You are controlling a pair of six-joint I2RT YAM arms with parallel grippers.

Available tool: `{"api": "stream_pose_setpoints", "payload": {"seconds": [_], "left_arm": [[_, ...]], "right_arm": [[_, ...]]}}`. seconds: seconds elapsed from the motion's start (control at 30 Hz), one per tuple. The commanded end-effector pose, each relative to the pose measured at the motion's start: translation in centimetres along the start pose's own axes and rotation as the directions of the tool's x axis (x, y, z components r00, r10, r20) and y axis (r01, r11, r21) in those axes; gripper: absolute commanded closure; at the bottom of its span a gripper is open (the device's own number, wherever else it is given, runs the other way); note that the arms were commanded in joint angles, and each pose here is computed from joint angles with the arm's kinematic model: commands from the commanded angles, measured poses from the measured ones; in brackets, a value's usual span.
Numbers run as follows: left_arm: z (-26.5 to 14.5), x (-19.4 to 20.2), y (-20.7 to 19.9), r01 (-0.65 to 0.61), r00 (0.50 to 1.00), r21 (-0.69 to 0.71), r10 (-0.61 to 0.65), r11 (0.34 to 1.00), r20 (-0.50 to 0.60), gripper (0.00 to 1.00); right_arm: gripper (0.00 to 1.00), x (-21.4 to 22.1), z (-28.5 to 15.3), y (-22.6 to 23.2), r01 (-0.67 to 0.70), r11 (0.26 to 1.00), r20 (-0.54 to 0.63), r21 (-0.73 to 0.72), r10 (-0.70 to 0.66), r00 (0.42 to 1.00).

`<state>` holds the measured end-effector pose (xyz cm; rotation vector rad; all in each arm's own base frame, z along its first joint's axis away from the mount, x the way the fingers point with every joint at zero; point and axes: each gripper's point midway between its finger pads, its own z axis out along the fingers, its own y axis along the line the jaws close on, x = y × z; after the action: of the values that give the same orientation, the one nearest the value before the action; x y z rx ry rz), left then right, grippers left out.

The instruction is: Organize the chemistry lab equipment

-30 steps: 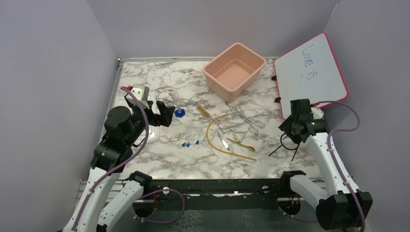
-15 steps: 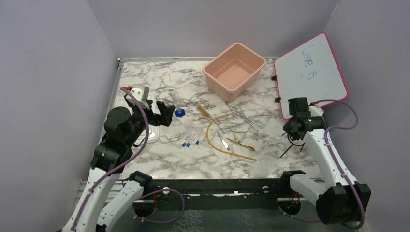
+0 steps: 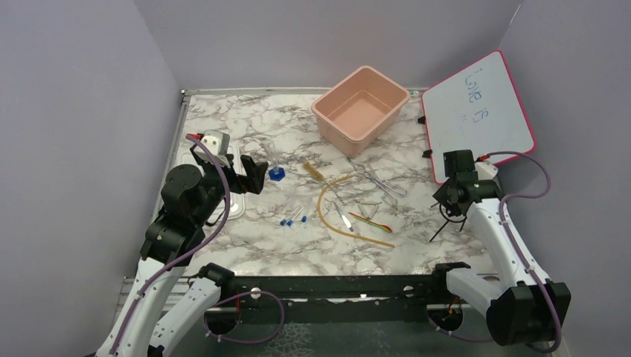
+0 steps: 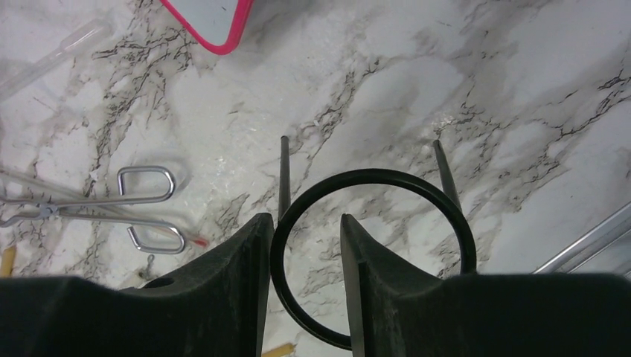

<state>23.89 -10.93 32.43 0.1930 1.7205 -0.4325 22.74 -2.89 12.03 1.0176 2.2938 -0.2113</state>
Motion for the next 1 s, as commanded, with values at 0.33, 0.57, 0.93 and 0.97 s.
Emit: {"api": "stream_pose_setpoints", "payload": {"seconds": [0.33, 0.57, 0.93, 0.97], "left_arm": [[0.2, -0.5, 0.4, -0.003, 1.000, -0.026, 0.004, 1.000, 0.027, 0.01], [0.1, -0.8, 0.4, 0.011, 0.999, -0.030, -0.010, 0.999, 0.033, 0.01], [0.7, -2.2, 1.0, 0.078, 0.996, -0.088, -0.074, 0.993, 0.051, 0.01], [0.9, -2.4, 1.1, 0.087, 0.995, -0.095, -0.082, 0.992, 0.055, 0.01]], "right_arm": [[0.99, -2.5, -1.3, 0.6, 0.003, 1.000, 0.081, -0.019, -0.002, 0.997], [0.99, -4.6, -6.0, 0.4, -0.005, 0.995, 0.115, -0.096, 0.016, 0.993], [0.99, -10.4, -15.8, 4.7, 0.122, 0.914, 0.223, -0.387, -0.036, 0.974], [0.99, -10.7, -16.3, 5.6, 0.153, 0.896, 0.229, -0.417, -0.060, 0.972]]}}
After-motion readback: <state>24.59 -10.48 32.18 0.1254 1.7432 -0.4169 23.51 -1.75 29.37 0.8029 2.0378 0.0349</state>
